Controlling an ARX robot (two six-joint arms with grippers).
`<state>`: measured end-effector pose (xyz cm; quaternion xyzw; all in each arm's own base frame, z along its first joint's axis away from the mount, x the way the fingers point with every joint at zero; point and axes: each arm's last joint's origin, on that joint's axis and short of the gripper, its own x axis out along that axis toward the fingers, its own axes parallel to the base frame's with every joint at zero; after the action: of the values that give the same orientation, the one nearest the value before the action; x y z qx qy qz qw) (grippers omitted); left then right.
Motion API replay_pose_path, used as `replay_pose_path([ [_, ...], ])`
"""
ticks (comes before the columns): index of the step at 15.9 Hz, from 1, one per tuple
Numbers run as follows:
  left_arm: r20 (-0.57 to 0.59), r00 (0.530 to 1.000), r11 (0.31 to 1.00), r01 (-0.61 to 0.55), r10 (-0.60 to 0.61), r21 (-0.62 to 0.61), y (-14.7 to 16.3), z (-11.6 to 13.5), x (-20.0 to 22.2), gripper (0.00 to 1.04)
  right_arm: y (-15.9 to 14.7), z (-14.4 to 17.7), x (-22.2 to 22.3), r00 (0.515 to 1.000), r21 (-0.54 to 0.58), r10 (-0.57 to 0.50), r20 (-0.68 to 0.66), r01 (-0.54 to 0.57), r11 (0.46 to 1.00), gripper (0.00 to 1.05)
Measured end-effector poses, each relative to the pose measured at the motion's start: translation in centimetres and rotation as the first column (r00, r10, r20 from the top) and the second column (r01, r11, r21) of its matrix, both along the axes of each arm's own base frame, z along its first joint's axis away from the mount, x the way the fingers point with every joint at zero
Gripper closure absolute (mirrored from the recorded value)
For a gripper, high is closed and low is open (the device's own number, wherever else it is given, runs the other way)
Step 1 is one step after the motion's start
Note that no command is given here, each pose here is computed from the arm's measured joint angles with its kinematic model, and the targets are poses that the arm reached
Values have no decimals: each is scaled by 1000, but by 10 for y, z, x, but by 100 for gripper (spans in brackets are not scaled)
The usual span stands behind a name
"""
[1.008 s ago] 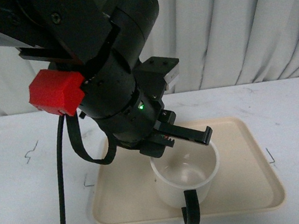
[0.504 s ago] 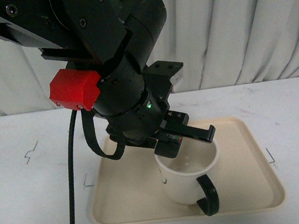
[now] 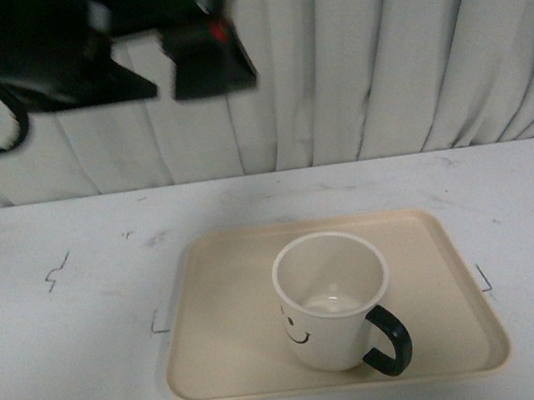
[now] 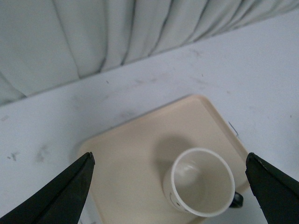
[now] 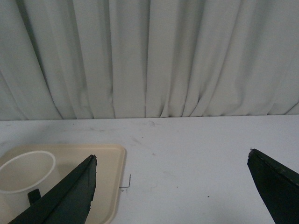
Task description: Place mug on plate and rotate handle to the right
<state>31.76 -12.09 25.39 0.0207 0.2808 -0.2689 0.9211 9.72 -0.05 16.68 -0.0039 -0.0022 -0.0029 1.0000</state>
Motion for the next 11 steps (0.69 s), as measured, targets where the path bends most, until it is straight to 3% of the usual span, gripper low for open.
replay_pose_path([
  [1, 104, 994, 999, -39, 40, -15, 1, 7, 1, 9, 0, 0, 0, 1000, 0, 1, 1, -1, 1000, 6],
  [2, 293, 935, 979, -200, 200, -31, 0, -6, -3, 19, 0, 0, 0, 1000, 0, 2, 0, -2, 1000, 6],
  [3, 363, 866, 934, -357, 343, -31, 13, -39, -23, 32, 0, 0, 0, 1000, 0, 0, 0, 0, 1000, 6],
  [4, 407, 803, 889, -454, 435, -57, 32, -55, -39, 43, 0, 0, 0, 1000, 0, 0, 0, 0, 1000, 6],
  [6, 532, 658, 837, -501, 533, -218, 67, -35, -68, 68, 0, 0, 0, 1000, 0, 1, 0, -1, 1000, 6],
  [7, 540, 660, 845, -484, 522, -226, 73, -37, -81, 79, 0, 0, 0, 1000, 0, 1, 0, -1, 1000, 6],
  [9, 480, 722, 859, -486, 498, -160, 85, -67, -102, 104, 0, 0, 0, 1000, 0, 1, 0, -1, 1000, 6],
  [11, 505, 697, 853, -489, 509, -185, 95, -66, -119, 103, 0, 0, 0, 1000, 0, 1, 0, -1, 1000, 6],
])
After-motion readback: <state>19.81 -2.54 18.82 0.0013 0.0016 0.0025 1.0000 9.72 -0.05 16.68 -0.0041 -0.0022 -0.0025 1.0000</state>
